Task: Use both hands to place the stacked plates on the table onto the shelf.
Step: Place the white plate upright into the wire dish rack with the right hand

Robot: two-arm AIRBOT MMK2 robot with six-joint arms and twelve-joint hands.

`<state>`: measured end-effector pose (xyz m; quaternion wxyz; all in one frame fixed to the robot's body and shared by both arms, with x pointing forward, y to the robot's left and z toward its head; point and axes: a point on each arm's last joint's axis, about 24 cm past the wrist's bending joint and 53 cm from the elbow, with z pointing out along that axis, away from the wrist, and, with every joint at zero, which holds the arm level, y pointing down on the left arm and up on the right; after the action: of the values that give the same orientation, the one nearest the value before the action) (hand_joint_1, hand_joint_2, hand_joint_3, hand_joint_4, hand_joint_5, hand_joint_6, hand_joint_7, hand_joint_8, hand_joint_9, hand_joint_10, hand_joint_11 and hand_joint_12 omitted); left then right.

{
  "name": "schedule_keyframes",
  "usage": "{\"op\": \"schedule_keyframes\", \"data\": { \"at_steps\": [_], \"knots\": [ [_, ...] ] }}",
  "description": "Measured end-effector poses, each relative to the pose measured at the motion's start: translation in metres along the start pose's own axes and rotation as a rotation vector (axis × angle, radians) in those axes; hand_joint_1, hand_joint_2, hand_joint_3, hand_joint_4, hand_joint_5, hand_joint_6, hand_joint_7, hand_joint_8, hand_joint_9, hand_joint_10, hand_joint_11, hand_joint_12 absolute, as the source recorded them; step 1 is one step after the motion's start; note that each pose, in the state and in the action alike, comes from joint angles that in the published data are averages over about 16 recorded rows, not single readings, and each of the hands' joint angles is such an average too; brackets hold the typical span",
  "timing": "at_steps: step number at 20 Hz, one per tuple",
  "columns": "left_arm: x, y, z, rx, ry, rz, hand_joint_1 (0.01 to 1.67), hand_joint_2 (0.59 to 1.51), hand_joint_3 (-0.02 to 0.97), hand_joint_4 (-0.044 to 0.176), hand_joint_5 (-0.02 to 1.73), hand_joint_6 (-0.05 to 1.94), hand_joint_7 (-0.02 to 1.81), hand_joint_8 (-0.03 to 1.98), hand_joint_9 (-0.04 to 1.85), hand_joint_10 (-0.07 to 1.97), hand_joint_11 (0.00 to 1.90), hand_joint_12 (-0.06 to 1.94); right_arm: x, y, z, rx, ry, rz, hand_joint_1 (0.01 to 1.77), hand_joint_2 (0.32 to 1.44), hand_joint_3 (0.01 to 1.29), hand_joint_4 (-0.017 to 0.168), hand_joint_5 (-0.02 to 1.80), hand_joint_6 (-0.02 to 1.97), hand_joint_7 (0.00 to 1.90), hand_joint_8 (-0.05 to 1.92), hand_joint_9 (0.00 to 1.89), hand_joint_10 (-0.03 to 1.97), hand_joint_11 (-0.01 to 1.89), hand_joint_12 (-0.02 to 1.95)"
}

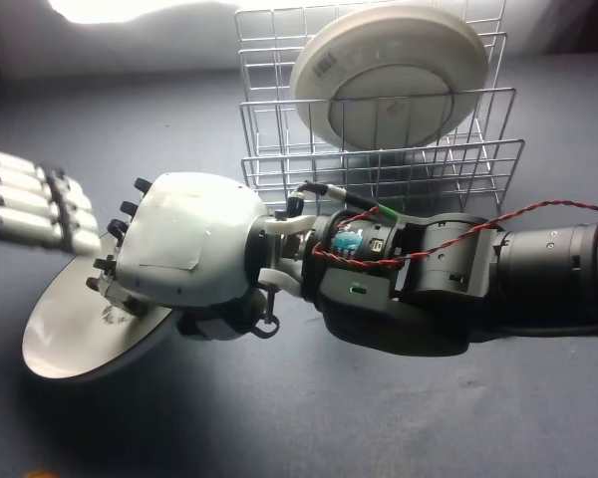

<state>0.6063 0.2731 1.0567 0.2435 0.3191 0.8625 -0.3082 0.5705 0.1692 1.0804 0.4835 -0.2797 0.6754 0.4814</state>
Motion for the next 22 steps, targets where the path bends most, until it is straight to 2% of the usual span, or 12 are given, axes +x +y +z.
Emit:
{"op": "schedule_keyframes", "data": {
  "at_steps": [6,9,16,22],
  "knots": [
    [-0.037,-0.012,-0.026,0.020,-0.104,0.000,0.01,1.119,0.017,0.002,0.00,0.02,0.02,-0.01,0.02,-0.05,0.02,0.00,-0.004,-0.002,-0.009,0.007,0.008,0.011,1.25,0.95,0.01,-0.007,0.92,0.66,1.04,0.56,1.08,0.98,0.95,1.17],
    [-0.048,-0.019,-0.039,0.033,-0.134,0.005,0.01,1.120,0.017,0.002,0.00,0.02,0.02,-0.01,0.02,-0.06,0.02,0.00,-0.007,-0.002,-0.018,0.011,0.016,0.014,1.26,0.95,0.01,-0.006,0.91,0.71,1.05,0.58,1.09,0.97,0.97,1.15],
    [-0.056,-0.037,-0.058,0.064,-0.157,0.032,0.01,1.121,0.017,0.003,0.01,0.02,0.02,-0.01,0.02,-0.06,0.02,0.00,-0.018,0.002,-0.051,0.020,0.042,0.009,1.30,0.95,0.01,-0.004,0.93,0.84,1.07,0.64,1.09,0.96,0.95,1.17],
    [-0.061,-0.047,-0.067,0.079,-0.172,0.056,0.02,1.119,0.017,0.005,0.02,0.02,0.02,-0.01,0.02,-0.06,0.02,0.00,-0.036,0.007,-0.080,0.032,0.052,-0.007,1.33,0.96,0.01,0.000,0.95,0.93,1.09,0.69,1.09,0.95,0.94,1.16]
  ]
}}
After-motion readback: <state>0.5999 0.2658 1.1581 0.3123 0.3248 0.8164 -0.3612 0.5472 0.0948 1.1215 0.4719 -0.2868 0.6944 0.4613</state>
